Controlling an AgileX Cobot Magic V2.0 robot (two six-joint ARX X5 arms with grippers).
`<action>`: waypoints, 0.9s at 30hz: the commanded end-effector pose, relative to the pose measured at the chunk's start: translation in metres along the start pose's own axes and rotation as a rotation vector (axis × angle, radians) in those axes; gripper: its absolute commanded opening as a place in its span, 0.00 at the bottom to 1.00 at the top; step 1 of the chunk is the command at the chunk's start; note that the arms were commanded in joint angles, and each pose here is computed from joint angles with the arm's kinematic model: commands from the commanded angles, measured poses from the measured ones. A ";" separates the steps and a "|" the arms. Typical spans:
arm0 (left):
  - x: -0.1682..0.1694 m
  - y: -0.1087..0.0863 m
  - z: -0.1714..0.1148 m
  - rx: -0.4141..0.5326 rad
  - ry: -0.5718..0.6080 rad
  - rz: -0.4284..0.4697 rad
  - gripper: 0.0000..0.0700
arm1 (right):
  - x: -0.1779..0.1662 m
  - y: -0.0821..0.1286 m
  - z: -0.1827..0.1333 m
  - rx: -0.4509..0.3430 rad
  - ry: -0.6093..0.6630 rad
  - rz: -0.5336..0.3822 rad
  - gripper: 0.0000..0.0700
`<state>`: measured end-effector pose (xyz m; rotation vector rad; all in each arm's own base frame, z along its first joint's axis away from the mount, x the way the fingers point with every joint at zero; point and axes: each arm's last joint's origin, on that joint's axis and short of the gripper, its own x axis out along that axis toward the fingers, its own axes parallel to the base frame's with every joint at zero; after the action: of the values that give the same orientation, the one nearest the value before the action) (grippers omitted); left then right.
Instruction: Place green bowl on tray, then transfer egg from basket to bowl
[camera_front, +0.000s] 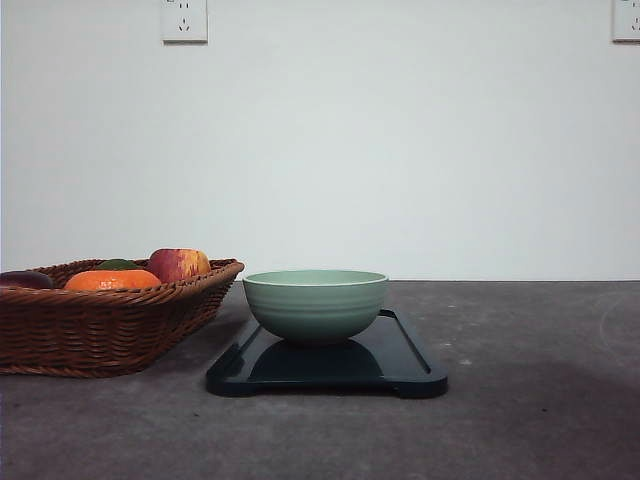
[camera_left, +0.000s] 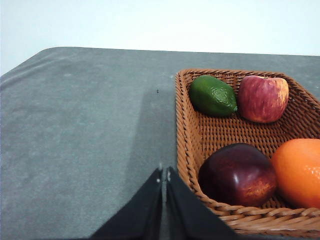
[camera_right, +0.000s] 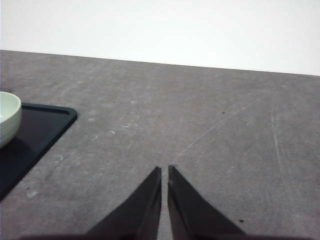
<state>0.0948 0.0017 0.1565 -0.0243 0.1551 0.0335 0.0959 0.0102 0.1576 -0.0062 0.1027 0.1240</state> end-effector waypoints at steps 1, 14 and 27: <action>0.002 0.000 -0.006 0.010 0.022 0.001 0.00 | 0.000 0.000 0.000 0.002 -0.010 0.002 0.02; 0.002 0.000 -0.006 0.010 0.022 0.001 0.00 | 0.000 0.000 0.000 0.002 -0.010 0.002 0.02; 0.002 0.000 -0.006 0.010 0.022 0.001 0.00 | 0.000 0.000 0.000 0.002 -0.010 0.002 0.02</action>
<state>0.0948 0.0017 0.1565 -0.0243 0.1551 0.0335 0.0959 0.0102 0.1576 -0.0062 0.1027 0.1240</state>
